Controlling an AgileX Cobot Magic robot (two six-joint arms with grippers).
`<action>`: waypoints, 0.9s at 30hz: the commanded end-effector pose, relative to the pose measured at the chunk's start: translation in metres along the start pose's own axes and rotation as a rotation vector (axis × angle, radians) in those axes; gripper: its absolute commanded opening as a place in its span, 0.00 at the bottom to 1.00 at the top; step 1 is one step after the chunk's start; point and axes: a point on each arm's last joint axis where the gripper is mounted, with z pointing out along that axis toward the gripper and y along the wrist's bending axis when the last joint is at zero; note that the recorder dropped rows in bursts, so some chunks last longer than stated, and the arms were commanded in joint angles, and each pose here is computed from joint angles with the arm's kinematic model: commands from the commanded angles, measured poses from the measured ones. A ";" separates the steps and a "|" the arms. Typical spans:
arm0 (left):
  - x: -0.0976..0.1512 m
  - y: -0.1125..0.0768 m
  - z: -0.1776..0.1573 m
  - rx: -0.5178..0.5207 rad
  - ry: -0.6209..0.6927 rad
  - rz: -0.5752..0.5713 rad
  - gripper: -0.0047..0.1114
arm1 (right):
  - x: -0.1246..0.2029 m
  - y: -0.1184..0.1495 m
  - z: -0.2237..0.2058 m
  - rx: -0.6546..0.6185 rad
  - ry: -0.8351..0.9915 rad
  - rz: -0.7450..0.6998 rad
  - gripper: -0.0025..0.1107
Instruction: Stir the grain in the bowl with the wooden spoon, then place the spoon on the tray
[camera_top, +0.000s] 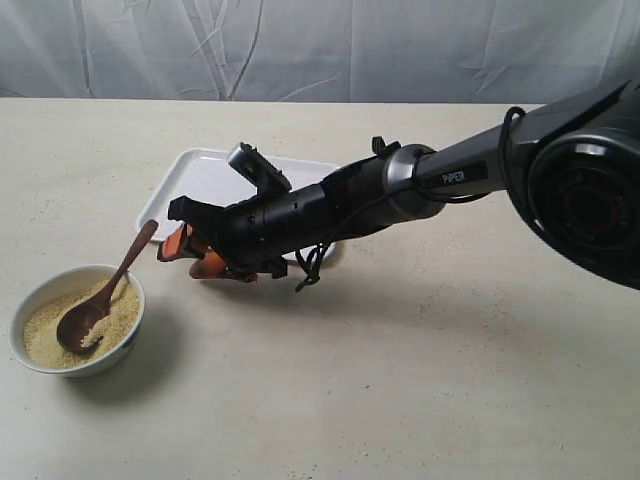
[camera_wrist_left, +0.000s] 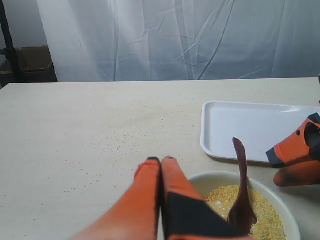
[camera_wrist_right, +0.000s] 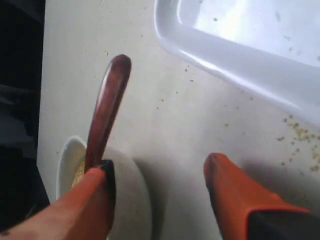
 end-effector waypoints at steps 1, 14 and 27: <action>-0.001 0.000 0.000 0.004 -0.018 0.001 0.04 | -0.008 0.007 0.010 -0.044 -0.006 -0.010 0.50; -0.001 0.000 0.000 0.004 -0.020 0.001 0.04 | -0.019 0.011 0.035 -0.112 0.005 -0.011 0.50; -0.001 0.000 0.000 0.004 -0.020 0.001 0.04 | -0.021 0.016 0.038 -0.127 0.004 -0.022 0.50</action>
